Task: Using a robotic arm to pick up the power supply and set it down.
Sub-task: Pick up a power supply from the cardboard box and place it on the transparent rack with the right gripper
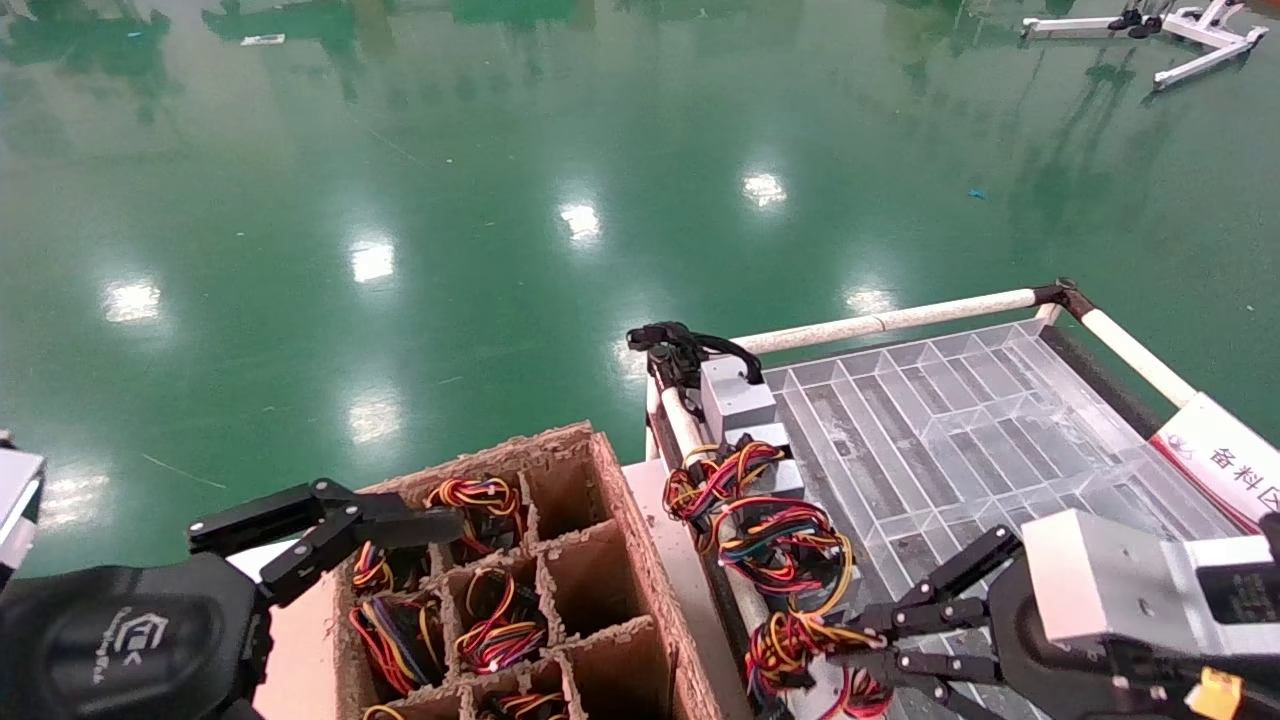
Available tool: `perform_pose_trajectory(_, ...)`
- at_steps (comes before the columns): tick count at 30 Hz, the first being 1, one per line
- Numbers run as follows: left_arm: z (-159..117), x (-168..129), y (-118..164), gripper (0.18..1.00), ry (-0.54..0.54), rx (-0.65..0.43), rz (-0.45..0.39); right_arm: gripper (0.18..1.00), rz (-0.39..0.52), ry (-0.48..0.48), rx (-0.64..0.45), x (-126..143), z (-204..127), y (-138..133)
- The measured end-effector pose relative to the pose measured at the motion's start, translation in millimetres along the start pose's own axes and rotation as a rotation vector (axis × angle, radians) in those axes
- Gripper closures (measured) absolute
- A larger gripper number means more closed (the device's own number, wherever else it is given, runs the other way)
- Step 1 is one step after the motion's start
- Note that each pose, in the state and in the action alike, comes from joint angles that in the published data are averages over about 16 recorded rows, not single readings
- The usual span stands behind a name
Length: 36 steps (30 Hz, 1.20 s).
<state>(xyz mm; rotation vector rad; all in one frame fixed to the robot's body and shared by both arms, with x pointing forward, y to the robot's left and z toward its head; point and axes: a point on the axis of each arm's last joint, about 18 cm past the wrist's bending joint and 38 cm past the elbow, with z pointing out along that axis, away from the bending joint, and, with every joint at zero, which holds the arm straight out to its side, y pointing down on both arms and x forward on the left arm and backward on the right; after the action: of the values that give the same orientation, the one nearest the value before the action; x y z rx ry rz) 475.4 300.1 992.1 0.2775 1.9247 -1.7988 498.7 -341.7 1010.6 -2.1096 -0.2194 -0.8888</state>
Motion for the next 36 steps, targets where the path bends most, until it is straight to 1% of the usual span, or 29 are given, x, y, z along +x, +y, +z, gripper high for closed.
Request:
perform_pose_trajectory(7, 0, 0, 0, 0.184, 0.0, 0.0, 0.0, 0.966, 0.014, -0.011, 0.007, -2, 3, 7)
perform_pose_trajectory(25, 0, 0, 0, 0.184, 0.0, 0.0, 0.0, 0.966, 0.092, 0.052, -0.037, 3, -4, 49)
perform_pose_trajectory(31, 0, 0, 0, 0.184, 0.0, 0.0, -0.001, 0.956, 0.105, 0.057, -0.04, 2, -5, 54)
perform_pose_trajectory(36, 0, 0, 0, 0.184, 0.0, 0.0, -0.001, 0.928, 0.106, 0.056, -0.04, 2, -5, 54)
